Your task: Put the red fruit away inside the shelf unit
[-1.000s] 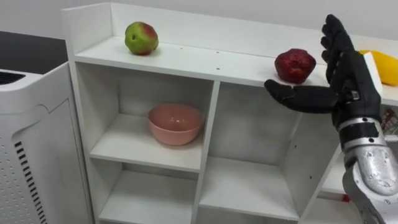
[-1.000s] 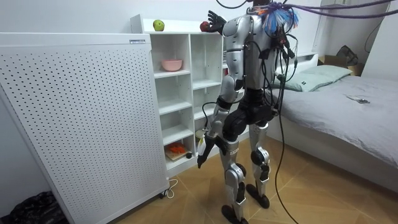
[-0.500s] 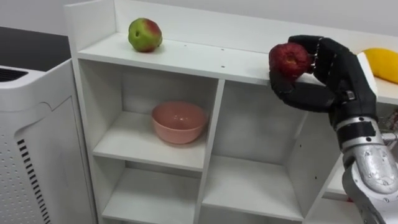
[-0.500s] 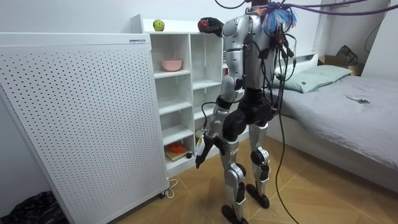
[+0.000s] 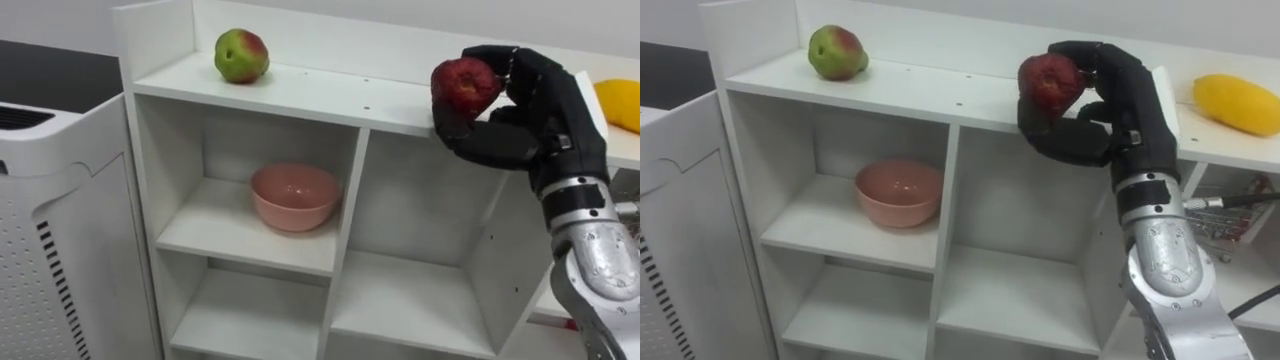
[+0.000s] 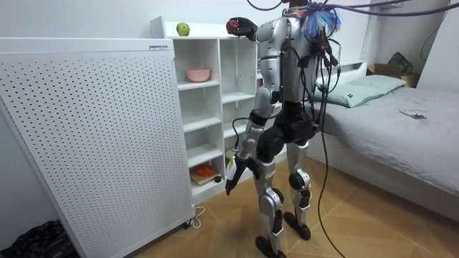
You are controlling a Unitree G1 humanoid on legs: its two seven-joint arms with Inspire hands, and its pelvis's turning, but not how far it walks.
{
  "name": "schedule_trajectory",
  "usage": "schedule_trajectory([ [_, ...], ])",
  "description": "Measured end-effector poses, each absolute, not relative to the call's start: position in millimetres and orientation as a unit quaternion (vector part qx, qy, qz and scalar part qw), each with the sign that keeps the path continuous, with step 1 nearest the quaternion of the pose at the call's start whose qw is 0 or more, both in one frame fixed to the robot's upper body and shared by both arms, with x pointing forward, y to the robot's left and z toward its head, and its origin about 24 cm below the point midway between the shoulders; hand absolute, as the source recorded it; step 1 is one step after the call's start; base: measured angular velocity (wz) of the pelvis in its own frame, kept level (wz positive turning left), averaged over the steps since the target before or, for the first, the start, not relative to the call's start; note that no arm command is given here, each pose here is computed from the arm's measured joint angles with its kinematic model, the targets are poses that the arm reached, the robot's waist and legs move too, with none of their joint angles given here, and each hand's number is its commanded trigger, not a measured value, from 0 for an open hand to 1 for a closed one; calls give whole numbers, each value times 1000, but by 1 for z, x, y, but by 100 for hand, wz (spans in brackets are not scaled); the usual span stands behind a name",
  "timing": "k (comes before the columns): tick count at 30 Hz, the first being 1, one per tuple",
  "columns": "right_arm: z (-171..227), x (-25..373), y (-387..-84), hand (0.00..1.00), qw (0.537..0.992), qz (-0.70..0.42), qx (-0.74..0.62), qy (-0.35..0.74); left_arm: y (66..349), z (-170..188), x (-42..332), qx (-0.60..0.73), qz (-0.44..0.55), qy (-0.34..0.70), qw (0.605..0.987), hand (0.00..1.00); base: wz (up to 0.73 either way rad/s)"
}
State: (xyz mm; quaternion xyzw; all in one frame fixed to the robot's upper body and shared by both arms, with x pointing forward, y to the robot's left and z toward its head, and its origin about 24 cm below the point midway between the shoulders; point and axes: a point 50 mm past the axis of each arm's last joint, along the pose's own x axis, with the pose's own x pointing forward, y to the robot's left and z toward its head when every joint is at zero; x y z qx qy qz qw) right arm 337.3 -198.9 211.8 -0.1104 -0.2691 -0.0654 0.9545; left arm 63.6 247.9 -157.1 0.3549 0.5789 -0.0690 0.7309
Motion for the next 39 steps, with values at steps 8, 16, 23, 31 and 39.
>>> schedule_trajectory([
  [8,222,318,-187,100,943,-34,-120,-309,247,-157,64,355,-70,579,731,0,-6],
  [16,248,289,-156,100,910,42,-128,-392,246,-160,59,355,-71,582,728,0,-3],
  [23,231,285,-128,100,911,126,-133,-370,240,-162,59,366,-90,579,723,0,0],
  [31,174,284,-114,100,942,174,-97,-269,230,-163,65,377,-113,565,725,0,2],
  [39,78,308,-125,100,982,144,-100,-63,226,-162,88,345,-57,548,760,0,3],
])
